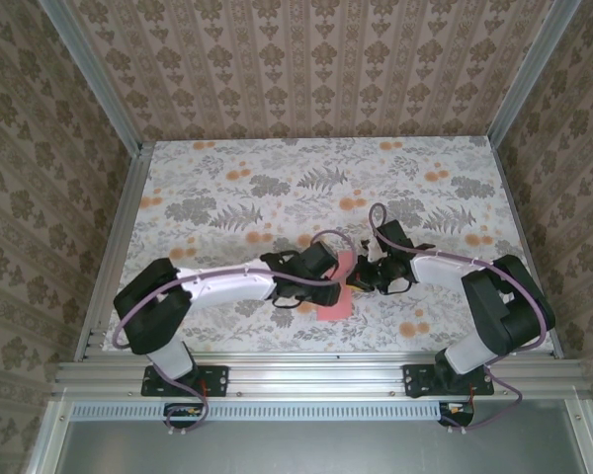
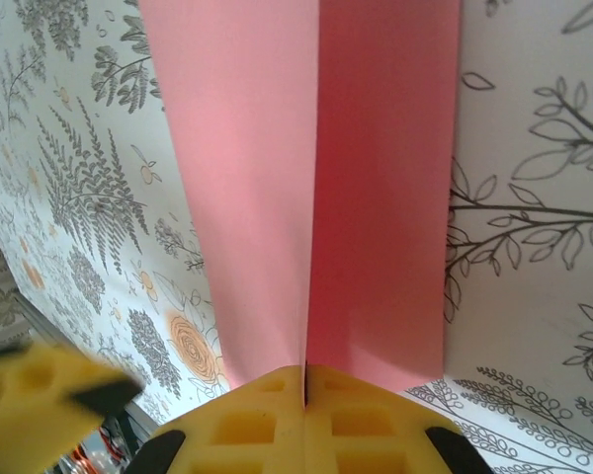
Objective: Fold a paper plane with a square sheet of paper (pick it up from the middle)
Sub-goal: Third fold the triangle at the center of the table.
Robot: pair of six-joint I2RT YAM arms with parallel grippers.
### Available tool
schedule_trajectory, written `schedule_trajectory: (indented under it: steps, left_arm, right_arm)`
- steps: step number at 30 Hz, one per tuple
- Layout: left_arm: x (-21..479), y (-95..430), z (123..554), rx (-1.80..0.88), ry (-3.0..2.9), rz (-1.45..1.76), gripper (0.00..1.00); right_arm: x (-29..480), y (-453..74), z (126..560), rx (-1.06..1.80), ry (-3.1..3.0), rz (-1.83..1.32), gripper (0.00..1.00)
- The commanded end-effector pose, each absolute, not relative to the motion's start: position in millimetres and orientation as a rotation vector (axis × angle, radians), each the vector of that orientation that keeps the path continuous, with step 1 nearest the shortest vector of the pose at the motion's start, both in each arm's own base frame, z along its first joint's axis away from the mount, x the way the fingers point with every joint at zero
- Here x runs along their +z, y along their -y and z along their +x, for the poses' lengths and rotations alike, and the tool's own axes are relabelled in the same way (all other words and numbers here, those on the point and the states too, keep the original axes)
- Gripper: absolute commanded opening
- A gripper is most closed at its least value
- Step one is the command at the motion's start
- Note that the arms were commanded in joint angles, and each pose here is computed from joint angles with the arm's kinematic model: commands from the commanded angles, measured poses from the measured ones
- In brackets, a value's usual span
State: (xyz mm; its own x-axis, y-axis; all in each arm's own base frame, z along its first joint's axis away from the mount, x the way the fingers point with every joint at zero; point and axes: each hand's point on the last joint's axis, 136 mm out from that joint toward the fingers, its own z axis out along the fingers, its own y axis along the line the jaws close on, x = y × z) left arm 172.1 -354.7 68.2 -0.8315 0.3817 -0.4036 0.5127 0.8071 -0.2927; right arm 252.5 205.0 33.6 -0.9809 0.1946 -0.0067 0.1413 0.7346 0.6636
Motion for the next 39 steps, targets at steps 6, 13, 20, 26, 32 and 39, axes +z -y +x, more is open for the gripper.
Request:
schedule_trajectory:
  steps: [6,13,20,26,32,39]
  left_arm:
    - [71,362,129,-0.352,-2.465,1.050,0.57]
    - [69,375,124,-0.370,-2.403,1.117,0.65]
    - [55,386,116,-0.332,-2.407,1.226,0.67]
    - [50,387,123,-0.244,-2.414,1.216,0.70]
    - [54,385,137,-0.175,-2.401,1.132,0.57]
    - [63,380,140,-0.190,-2.383,1.084,0.28]
  right_arm:
    - [33,-205,254,1.118,-2.845,0.378,0.05]
    - [31,-206,254,1.122,-2.855,0.400,0.06]
    - [30,-206,254,1.124,-2.853,0.413,0.07]
    - [27,-205,253,1.123,-2.856,0.420,0.08]
    - [26,-205,252,1.118,-2.861,0.416,0.09]
    - [24,-203,251,1.095,-2.872,0.405,0.10]
